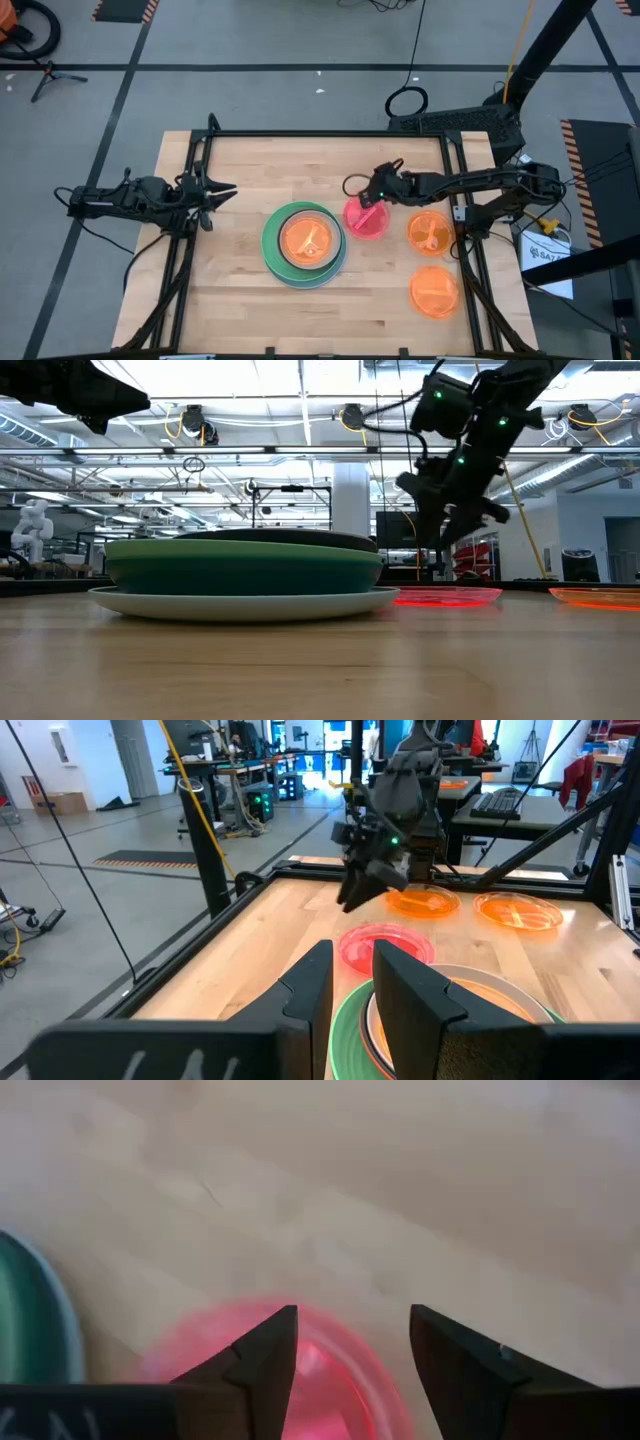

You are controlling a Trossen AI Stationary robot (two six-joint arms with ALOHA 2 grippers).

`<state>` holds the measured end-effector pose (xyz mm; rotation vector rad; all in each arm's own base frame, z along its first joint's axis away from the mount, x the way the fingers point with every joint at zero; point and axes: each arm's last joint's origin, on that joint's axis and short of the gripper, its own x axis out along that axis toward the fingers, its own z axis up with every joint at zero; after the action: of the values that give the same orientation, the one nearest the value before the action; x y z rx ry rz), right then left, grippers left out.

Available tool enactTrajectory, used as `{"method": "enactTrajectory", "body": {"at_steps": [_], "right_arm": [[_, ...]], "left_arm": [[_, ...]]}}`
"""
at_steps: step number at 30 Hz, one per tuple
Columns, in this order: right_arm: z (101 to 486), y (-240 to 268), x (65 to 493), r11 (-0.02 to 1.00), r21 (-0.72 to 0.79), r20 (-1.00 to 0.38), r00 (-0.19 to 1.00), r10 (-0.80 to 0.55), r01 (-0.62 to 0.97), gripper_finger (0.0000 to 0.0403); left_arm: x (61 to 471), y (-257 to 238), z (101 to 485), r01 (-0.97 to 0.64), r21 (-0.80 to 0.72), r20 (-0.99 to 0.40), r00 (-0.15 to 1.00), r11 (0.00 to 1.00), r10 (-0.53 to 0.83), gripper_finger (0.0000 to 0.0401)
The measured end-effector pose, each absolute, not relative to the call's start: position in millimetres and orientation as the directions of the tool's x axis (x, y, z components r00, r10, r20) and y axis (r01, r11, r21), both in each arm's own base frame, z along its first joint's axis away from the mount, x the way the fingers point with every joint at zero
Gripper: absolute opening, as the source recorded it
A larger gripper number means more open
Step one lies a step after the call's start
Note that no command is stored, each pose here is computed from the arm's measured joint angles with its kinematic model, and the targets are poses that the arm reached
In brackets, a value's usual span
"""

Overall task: Stack plastic plates
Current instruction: Stack the transparent pink plate on top of the transparent orange plate

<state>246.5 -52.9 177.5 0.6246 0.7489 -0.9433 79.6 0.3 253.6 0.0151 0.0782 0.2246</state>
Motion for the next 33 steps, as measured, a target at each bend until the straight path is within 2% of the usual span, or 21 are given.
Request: {"method": "enactTrajectory", "body": {"at_steps": [7,14,17,21,23,25,28,33], "right_arm": [[196,-74,263,0.52,0.176,-0.588,0.513,-0.626,0.836,0.0187],[218,-93,270,0.487,0.083,-0.346,0.483,-0.804,0.869,0.0181],[232,-108,269,0.429,0.036,-0.217,0.426,-0.878,0.903,0.015],[247,-138,259,0.368,0.029,-0.096,0.369,-0.924,0.929,0.0077],[251,-151,253,0.373,0.037,-0.068,0.374,-0.925,0.927,0.0034],[252,-160,248,0.376,0.028,-0.068,0.377,-0.924,0.926,0.0009],[249,-163,247,0.381,0.027,-0.091,0.381,-0.92,0.924,0.0013],[239,-144,257,0.445,-0.002,-0.175,0.437,-0.882,0.896,0.0003]], "left_arm": [[80,0,254,-0.222,0.023,-0.076,0.972,0.975,0.223,0.0083],[80,0,254,-0.222,0.023,-0.076,0.972,0.975,0.223,0.0083],[80,0,254,-0.222,0.024,-0.075,0.972,0.975,0.223,0.0083],[80,0,254,-0.222,0.024,-0.075,0.972,0.975,0.223,0.0083],[80,0,254,-0.222,0.025,-0.075,0.972,0.975,0.223,0.0083],[80,0,254,-0.222,0.029,-0.075,0.972,0.975,0.223,0.0083],[80,0,254,-0.222,0.029,-0.075,0.972,0.975,0.223,0.0083],[80,0,254,-0.221,0.032,-0.075,0.972,0.975,0.223,0.0083]]}}
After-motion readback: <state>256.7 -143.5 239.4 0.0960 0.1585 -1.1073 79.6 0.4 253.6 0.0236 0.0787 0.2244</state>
